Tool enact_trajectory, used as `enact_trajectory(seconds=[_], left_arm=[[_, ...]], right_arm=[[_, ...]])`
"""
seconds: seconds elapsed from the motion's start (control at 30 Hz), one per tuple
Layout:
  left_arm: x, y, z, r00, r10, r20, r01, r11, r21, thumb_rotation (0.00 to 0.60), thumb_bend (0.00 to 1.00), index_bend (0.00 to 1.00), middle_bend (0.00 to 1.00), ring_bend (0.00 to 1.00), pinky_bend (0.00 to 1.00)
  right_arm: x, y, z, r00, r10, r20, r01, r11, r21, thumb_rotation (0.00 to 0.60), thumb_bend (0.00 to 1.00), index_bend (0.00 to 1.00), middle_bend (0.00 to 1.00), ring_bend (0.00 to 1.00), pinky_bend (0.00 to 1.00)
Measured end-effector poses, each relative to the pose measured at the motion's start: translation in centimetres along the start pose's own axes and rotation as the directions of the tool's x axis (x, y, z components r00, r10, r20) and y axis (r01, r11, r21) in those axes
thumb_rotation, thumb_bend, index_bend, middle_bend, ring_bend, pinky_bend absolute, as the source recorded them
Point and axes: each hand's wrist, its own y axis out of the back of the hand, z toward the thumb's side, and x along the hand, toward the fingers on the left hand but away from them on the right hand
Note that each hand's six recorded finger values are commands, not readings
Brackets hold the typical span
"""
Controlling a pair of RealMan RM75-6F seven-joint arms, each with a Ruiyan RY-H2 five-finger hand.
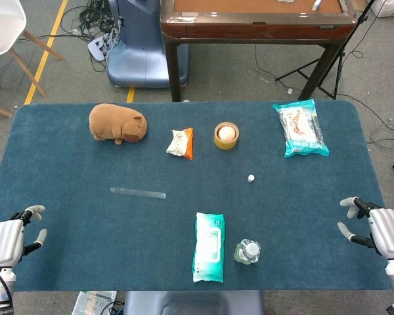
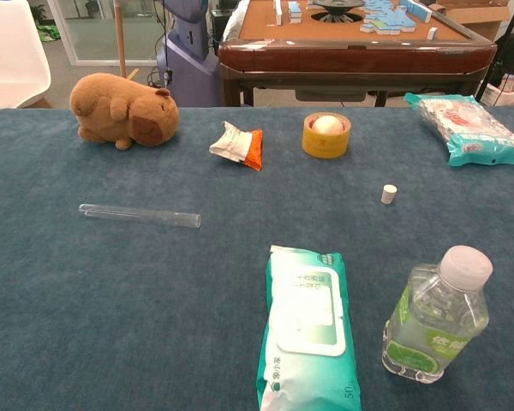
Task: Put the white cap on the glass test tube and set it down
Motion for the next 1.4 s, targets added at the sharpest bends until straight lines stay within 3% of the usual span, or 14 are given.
enact_trajectory(seconds=[0.17, 0.4, 0.67, 0.77, 0.9, 1.17, 1.4], left_arm=[[0.4, 0.1, 0.3, 1.0, 0.008, 0.01, -0.008, 1.0, -0.002, 0.6, 0.31, 0.33, 0.44, 0.42, 0.61], [2.2, 0.9, 2.2, 0.996, 0.034, 0.086, -0.035, 0.999, 0.006, 0.6, 0.31, 0.33, 0.45, 0.47, 0.66], [5.5, 1.1, 5.9, 0.979, 0.024, 0.205, -0.026, 1.0, 0.005, 0.6, 0.3, 0.35, 0.75, 0.76, 0.91], [7.0, 0.7, 7.6, 0.968, -0.003, 0.251, -0.002, 1.0, 0.021, 0.6, 0.29, 0.36, 0.83, 0.83, 0.99], [9.0, -0.5, 9.9, 0.951, -0.067, 0.301, 0.053, 0.997, 0.053, 0.6, 0.29, 0.36, 0.91, 0.89, 1.0], [12.9, -3.6, 14.9, 0.915, -0.18, 0.361, 0.134, 0.98, 0.15, 0.6, 0.29, 0.36, 0.95, 0.93, 1.0], [14.3, -6.1, 17.3, 0.893, -0.259, 0.368, 0.189, 0.958, 0.216, 0.6, 0.29, 0.32, 0.96, 0.95, 1.0]], right_arm=[[-0.1, 0.1, 0.2, 1.0, 0.004, -0.005, -0.004, 1.0, -0.019, 0.6, 0.27, 0.38, 0.55, 0.52, 0.69], [-0.9, 1.5, 0.3, 1.0, -0.029, 0.003, 0.029, 0.999, -0.014, 0.6, 0.27, 0.38, 0.55, 0.52, 0.69], [-2.1, 4.2, 1.0, 0.995, -0.093, 0.035, 0.092, 0.996, 0.02, 0.6, 0.27, 0.38, 0.55, 0.52, 0.69], [-2.4, 4.8, 1.2, 0.994, -0.102, 0.043, 0.101, 0.995, 0.025, 0.6, 0.27, 0.38, 0.55, 0.53, 0.69], [-2.7, 5.0, 1.4, 0.994, -0.098, 0.054, 0.097, 0.995, 0.024, 0.6, 0.27, 0.38, 0.55, 0.53, 0.69], [-2.8, 4.6, 1.1, 0.994, -0.079, 0.074, 0.078, 0.997, 0.016, 0.6, 0.27, 0.38, 0.55, 0.53, 0.69], [-2.8, 4.2, 0.8, 0.995, -0.066, 0.078, 0.065, 0.998, 0.014, 0.6, 0.27, 0.38, 0.55, 0.53, 0.69]])
